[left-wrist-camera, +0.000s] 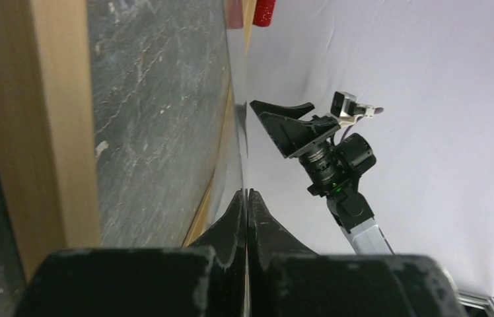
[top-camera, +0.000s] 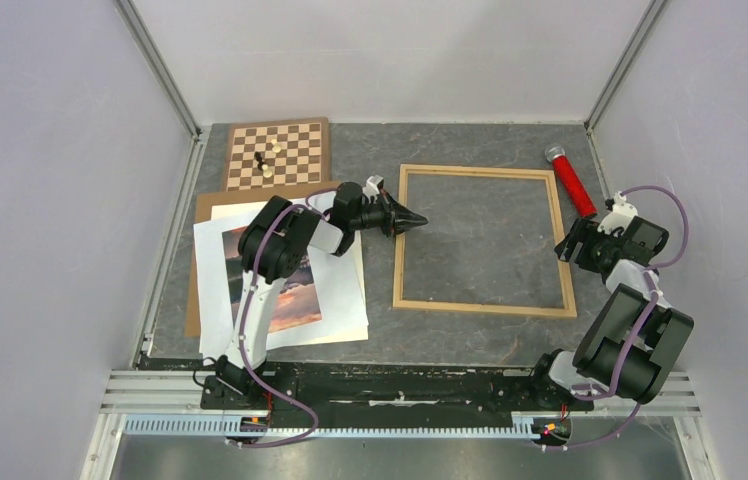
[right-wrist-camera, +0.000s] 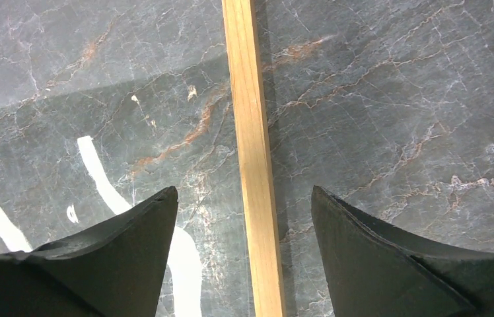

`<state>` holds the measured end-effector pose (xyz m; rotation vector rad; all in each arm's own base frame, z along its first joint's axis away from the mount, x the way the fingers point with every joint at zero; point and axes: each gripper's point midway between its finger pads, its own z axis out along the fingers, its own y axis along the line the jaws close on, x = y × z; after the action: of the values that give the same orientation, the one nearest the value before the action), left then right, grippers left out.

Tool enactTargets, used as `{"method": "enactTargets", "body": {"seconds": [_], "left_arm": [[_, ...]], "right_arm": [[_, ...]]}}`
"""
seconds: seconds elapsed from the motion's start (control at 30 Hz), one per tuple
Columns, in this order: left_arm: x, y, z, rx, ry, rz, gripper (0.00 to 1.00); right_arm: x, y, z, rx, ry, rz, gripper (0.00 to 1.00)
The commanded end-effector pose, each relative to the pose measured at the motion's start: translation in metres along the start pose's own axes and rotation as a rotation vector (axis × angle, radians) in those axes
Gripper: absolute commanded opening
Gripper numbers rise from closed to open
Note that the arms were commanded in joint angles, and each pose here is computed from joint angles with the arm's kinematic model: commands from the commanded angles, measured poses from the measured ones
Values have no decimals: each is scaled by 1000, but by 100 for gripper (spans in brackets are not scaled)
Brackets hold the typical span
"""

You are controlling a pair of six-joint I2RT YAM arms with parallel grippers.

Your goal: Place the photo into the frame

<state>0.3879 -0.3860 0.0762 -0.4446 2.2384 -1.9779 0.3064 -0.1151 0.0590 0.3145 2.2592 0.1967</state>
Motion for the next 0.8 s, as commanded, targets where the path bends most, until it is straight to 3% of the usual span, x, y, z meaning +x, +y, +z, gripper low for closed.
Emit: {"method": "enactTargets", "body": {"seconds": [0.0, 0.5, 0.77], "left_arm": [[8, -25, -4, 19, 45, 112, 2], [1, -19, -3, -2, 26, 159, 2], [-5, -16, -2, -12, 8, 188, 2]], "right_arm": [[-10, -1, -2, -1, -42, -25, 77], [6, 2, 27, -35, 28, -8, 73], [-3, 0, 47, -28, 22, -35, 66]]}}
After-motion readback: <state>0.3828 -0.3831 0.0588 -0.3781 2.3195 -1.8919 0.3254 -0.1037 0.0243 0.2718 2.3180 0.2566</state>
